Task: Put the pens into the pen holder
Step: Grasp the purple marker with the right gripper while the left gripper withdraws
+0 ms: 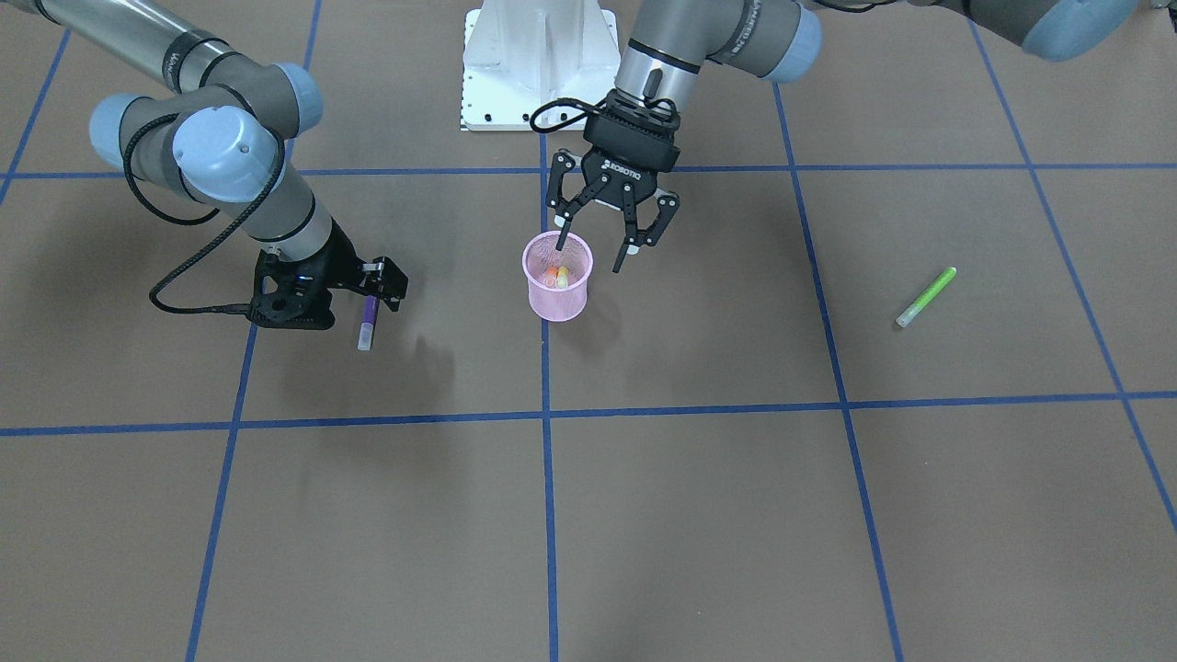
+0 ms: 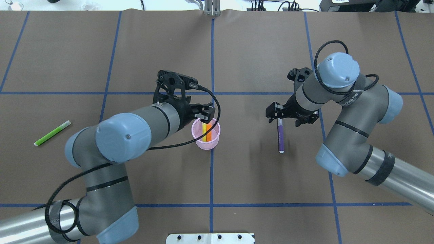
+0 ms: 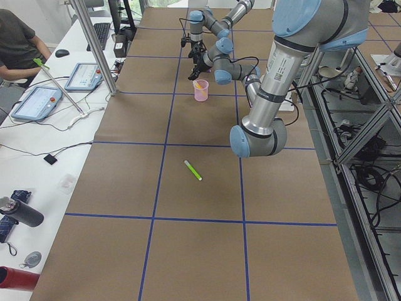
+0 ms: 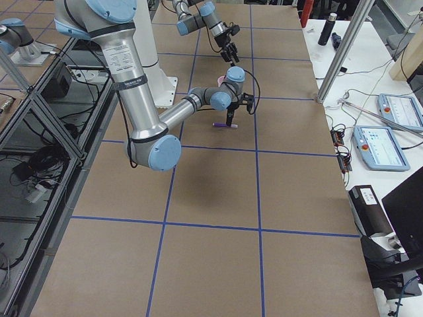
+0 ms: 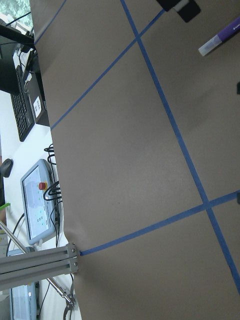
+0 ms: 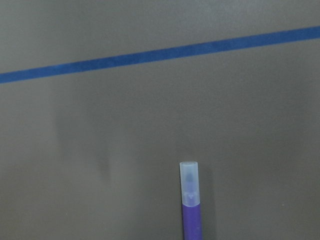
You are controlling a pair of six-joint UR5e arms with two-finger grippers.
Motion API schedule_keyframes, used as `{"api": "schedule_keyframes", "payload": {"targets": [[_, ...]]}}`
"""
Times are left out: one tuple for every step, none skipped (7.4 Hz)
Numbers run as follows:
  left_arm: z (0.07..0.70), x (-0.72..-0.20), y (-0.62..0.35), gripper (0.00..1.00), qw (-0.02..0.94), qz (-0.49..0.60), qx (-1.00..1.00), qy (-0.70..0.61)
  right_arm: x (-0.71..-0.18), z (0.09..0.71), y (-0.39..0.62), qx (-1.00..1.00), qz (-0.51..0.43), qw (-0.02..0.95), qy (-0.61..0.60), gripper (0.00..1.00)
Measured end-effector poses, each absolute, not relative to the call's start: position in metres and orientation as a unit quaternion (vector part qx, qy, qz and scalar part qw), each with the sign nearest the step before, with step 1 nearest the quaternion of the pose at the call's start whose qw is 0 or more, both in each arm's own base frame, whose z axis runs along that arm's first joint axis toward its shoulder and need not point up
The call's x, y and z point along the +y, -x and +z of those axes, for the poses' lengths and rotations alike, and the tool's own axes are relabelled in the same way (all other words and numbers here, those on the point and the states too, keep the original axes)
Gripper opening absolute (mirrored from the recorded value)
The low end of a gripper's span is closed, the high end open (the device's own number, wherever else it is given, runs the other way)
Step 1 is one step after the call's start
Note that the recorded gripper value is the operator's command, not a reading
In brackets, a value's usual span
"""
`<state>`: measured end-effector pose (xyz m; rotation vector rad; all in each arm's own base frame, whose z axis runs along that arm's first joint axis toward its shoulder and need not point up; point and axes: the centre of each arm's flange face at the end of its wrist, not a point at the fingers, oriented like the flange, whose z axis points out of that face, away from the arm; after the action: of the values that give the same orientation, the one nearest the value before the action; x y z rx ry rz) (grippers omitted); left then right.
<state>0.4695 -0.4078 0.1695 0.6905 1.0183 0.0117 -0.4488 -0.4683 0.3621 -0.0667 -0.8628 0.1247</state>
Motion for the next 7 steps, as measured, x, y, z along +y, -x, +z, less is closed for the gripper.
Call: {"api": "schedule_keyframes", "payload": {"targets": [[0.176,-0.427,-0.439,0.76,0.833,0.001,0.473,-0.288,-0.47,0.367,0.455,-0.411,0.064,0.909,0.034,0.89],[0.183,-0.441,-0.414,0.77,0.842,-0.004,0.471,-0.263,-0.472,0.372,0.459,-0.406,0.071,0.91,0.038,0.86],[0.188,-0.447,-0.398,0.77,0.846,-0.008,0.469,-0.253,-0.474,0.377,0.462,-0.401,0.08,0.912,0.044,0.82],[0.191,-0.449,-0.392,0.77,0.848,-0.011,0.468,-0.249,-0.475,0.38,0.464,-0.398,0.083,0.913,0.047,0.81],[0.192,-0.45,-0.39,0.77,0.848,-0.012,0.468,-0.248,-0.476,0.381,0.468,-0.396,0.083,0.913,0.049,0.76],[0.192,-0.45,-0.389,0.77,0.848,-0.012,0.468,-0.248,-0.475,0.38,0.472,-0.396,0.08,0.913,0.05,0.68],[0.192,-0.45,-0.389,0.77,0.848,-0.012,0.468,-0.248,-0.472,0.38,0.476,-0.396,0.076,0.914,0.051,0.56]]}}
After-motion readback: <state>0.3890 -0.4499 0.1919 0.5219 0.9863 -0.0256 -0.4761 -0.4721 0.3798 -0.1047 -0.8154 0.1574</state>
